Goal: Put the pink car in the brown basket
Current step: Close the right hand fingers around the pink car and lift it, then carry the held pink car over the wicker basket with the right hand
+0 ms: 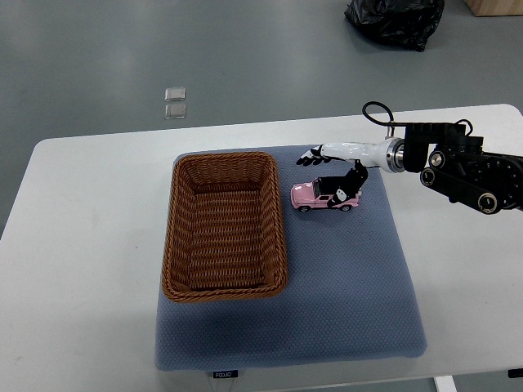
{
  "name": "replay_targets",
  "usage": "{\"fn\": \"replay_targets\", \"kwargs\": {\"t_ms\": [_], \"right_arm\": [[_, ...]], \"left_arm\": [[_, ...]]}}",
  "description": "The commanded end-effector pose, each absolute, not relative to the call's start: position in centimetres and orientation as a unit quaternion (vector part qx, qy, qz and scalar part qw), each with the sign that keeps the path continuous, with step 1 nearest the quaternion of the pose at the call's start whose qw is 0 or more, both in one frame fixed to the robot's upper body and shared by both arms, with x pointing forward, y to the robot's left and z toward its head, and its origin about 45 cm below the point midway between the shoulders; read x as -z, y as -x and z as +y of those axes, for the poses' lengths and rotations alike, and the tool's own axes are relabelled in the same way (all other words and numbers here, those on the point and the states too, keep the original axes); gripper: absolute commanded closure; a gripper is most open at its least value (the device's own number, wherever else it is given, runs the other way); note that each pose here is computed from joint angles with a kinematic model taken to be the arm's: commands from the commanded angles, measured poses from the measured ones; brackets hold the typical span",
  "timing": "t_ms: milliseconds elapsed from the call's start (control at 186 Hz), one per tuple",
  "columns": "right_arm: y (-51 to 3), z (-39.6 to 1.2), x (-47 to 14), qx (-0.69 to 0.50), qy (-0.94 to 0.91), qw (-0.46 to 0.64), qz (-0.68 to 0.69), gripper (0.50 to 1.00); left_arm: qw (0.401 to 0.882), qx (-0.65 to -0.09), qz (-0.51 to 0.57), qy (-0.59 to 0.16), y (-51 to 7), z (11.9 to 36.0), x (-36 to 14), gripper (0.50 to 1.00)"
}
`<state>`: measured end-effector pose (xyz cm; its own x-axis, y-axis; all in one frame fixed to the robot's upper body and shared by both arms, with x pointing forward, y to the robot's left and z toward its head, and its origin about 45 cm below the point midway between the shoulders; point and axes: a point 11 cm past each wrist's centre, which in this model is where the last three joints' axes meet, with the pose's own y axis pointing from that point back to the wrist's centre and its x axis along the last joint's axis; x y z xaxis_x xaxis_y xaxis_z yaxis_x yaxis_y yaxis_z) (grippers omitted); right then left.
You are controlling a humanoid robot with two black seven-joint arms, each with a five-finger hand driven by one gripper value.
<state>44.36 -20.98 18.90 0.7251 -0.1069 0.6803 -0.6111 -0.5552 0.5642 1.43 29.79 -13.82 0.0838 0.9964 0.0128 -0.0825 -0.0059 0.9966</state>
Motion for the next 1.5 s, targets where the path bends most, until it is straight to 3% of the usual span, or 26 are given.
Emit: {"fn": "replay_targets", "kwargs": {"t_ms": [0,150,241,349,402,558,783,1099,1367,1496], "right_arm": [[-44.3,-21.7,-18.3,-0.305,-0.82,0.435,-0.211,0.601],[-44.3,-22.5,-17.7,-0.309,-0.813,0.445,-0.215,0.63],[-44.1,-22.1,-17.2,-0.306,-0.815,0.445,-0.212,0.705],[-44.0,-22.0,-16.7,-0.308,-0.812,0.449,-0.211,0.754],[-44.1,-22.2,-16.6,-0.31,-0.809,0.452,-0.212,0.799],[-44.0,-22.4,-16.2,-0.307,-0.808,0.455,-0.213,1.0],[-44.4,-23.0,-17.2,-0.308,-0.808,0.452,-0.218,1.0],[-46.8,-26.1,-28.0,-0.353,-0.796,0.433,-0.234,1.0],[-46.7,-20.9,-31.5,-0.378,-0.817,0.386,-0.204,1.0],[-46.1,-14.1,-29.4,-0.375,-0.842,0.353,-0.162,1.0]], "left_arm": [[0.538,-0.501,0.455,-0.502,-1.4,29.8,13.8,0.5],[0.538,-0.501,0.455,-0.502,-1.4,29.8,13.8,0.5],[0.538,-0.501,0.455,-0.502,-1.4,29.8,13.8,0.5],[0.538,-0.501,0.455,-0.503,-1.4,29.9,13.8,0.5],[0.538,-0.501,0.455,-0.503,-1.4,29.9,13.8,0.5],[0.537,-0.502,0.454,-0.503,-1.4,29.9,13.8,0.5],[0.536,-0.502,0.455,-0.503,-1.4,29.9,13.8,0.5],[0.538,-0.501,0.455,-0.502,-1.4,29.8,13.8,0.5],[0.54,-0.5,0.456,-0.501,-1.4,29.6,13.8,0.5],[0.542,-0.498,0.457,-0.5,-1.4,29.4,13.8,0.5]]}}
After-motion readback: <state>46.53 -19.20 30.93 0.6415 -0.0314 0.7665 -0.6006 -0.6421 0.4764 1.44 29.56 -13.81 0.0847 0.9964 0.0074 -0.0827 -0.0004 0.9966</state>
